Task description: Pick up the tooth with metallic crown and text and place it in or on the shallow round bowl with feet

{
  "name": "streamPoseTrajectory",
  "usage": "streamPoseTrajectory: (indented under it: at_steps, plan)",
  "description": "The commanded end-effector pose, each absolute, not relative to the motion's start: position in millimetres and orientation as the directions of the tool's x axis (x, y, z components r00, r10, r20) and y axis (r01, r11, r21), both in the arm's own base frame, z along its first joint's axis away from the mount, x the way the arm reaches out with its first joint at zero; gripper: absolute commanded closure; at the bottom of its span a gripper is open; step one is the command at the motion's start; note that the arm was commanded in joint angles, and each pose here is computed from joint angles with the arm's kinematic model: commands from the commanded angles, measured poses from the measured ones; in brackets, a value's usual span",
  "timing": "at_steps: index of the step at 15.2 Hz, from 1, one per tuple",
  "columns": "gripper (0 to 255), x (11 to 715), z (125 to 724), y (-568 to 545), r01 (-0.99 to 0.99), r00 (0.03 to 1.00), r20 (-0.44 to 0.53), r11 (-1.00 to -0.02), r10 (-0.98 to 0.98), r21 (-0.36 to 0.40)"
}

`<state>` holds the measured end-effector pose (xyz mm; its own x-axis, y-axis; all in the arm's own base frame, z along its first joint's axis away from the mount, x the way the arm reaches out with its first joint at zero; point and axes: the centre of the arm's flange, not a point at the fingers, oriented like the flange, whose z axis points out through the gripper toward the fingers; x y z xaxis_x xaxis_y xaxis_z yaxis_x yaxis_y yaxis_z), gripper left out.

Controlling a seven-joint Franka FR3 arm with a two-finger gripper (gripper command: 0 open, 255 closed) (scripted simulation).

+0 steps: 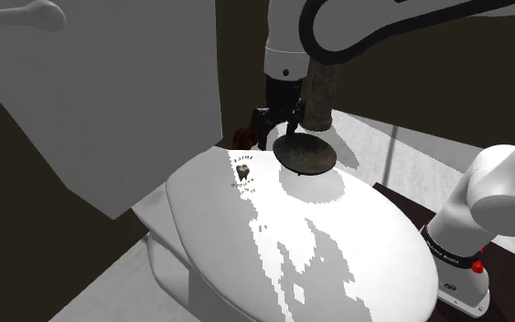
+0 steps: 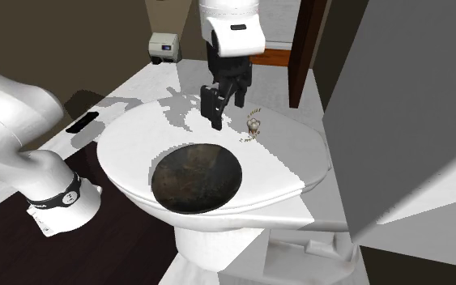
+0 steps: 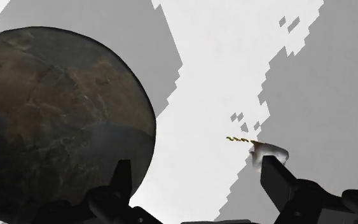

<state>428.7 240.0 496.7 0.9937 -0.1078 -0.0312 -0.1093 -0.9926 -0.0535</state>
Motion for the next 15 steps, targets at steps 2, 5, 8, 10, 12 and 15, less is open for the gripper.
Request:
streamPoseTrajectory:
  at_steps: [2,5,8,10,12,15]
  plan:
    - [0,448,488,273,-0.106,0.994,-0.02,-0.992,-0.105,-0.062]
    - [0,466,482,306,-0.102,0.995,-0.009,-0.992,-0.102,-0.07]
    - [0,469,470,314,-0.102,0.995,-0.006,-0.992,-0.101,-0.071]
    - [0,469,460,314,-0.102,0.995,-0.006,-0.992,-0.101,-0.071]
    - [0,469,449,315,-0.102,0.995,-0.006,-0.992,-0.101,-0.071]
    - [0,469,441,316,-0.102,0.995,-0.006,-0.992,-0.101,-0.071]
